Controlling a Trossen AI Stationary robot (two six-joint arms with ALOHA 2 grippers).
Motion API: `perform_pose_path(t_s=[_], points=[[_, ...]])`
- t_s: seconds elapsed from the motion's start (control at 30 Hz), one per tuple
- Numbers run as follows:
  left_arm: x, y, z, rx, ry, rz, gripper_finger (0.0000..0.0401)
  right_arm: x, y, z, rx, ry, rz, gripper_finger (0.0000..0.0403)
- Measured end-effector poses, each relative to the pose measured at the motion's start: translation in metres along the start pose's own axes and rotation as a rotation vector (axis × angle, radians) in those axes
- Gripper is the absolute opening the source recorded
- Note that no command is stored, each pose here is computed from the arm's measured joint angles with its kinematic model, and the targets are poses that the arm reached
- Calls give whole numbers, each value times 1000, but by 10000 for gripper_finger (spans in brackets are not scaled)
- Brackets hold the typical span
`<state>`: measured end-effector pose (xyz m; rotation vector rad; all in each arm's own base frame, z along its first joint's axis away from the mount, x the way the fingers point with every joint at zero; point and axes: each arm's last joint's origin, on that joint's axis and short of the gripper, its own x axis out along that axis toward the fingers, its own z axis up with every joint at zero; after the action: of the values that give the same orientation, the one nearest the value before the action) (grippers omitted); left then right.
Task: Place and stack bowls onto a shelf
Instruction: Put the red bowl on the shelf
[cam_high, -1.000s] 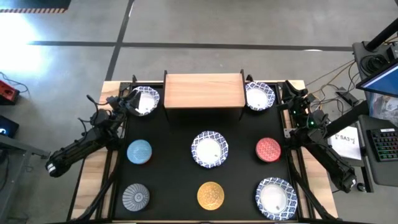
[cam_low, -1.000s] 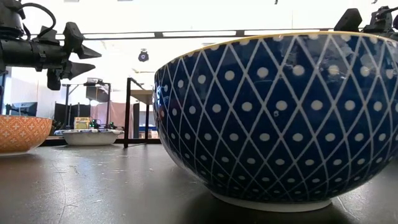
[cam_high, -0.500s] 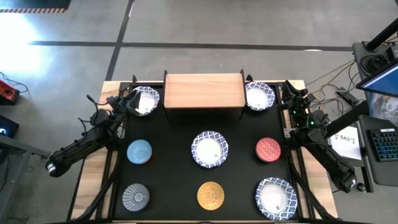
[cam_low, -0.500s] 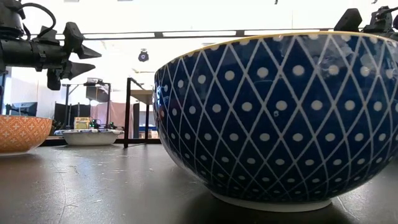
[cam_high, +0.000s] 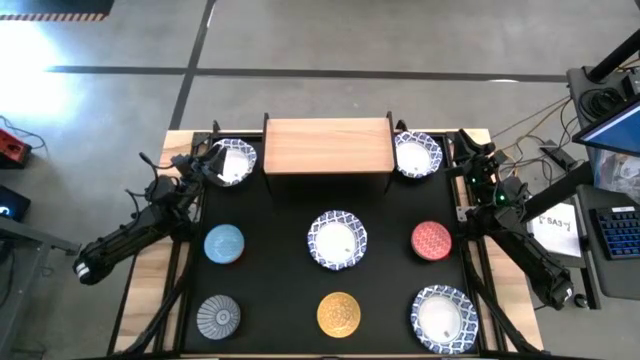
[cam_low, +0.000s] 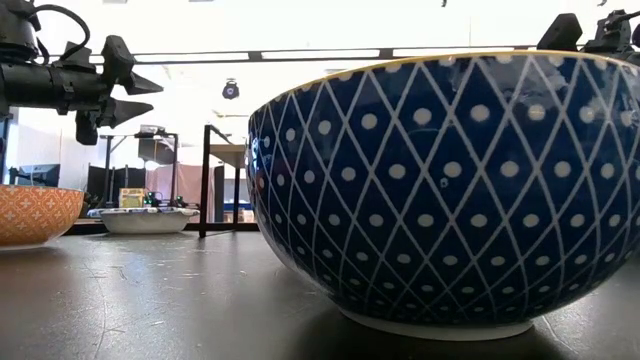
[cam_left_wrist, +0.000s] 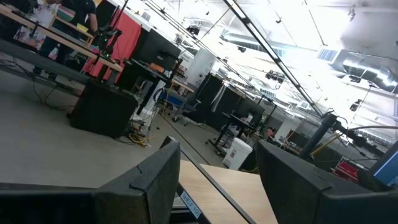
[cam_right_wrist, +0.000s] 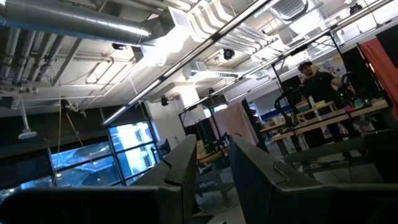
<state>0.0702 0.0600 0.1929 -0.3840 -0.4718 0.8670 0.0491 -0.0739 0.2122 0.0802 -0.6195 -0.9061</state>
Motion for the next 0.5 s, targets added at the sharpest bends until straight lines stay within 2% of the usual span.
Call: perform_pose_path(t_s=[0.23, 0.37, 0.5], points=[[0, 0, 0, 0, 0, 0, 195, 0, 0, 0, 4, -3, 1, 86], [0, 0, 0, 0, -1, 0, 195, 0, 0, 0, 65, -2, 3, 86], [0, 0, 0, 0, 0, 0, 195, 0, 0, 0, 66, -1, 3, 86]])
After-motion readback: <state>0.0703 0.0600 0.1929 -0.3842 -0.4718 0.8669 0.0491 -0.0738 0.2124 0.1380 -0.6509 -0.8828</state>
